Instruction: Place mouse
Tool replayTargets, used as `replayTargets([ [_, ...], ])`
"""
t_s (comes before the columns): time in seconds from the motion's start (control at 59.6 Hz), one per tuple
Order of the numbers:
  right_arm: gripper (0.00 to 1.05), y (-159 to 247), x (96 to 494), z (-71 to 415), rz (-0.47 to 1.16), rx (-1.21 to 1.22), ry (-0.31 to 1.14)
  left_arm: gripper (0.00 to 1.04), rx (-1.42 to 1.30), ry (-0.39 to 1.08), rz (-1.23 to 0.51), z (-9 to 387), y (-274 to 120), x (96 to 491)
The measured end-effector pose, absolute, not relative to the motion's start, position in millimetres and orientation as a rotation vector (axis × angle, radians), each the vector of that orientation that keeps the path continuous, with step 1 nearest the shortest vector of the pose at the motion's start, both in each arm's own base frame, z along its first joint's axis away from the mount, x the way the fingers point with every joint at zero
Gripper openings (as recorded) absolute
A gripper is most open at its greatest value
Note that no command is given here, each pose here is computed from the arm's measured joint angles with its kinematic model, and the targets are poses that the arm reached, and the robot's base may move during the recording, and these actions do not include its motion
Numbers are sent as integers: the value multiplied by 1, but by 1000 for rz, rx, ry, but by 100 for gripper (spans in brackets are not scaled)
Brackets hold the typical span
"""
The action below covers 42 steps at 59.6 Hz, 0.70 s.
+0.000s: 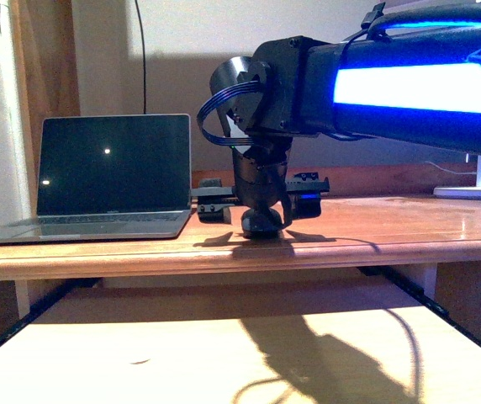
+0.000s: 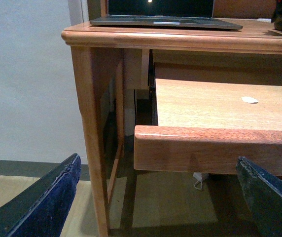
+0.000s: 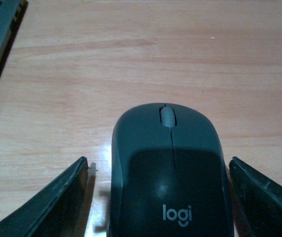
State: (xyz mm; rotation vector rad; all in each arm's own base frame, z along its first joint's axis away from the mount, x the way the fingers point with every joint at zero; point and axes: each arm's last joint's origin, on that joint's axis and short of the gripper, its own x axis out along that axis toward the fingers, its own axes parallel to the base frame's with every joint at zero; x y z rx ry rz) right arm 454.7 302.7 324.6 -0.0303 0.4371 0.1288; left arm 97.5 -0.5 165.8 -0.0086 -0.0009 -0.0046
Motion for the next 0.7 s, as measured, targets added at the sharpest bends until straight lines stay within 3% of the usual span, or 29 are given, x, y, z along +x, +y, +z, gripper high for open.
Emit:
replayTargets([
  [0.05,98,302,456,329,160,6,406,97,-9,-1,-5,166,0,98],
  [0.218,97,280,447,348,217,98,331,97,-9,-1,-5,166,0,98],
  [0.419,97,203,402,383,315,181,198,97,-9,-1,-5,166,0,98],
  [0.705,97,102,322,340,480,150,243,97,-9,-1,-5,166,0,98],
])
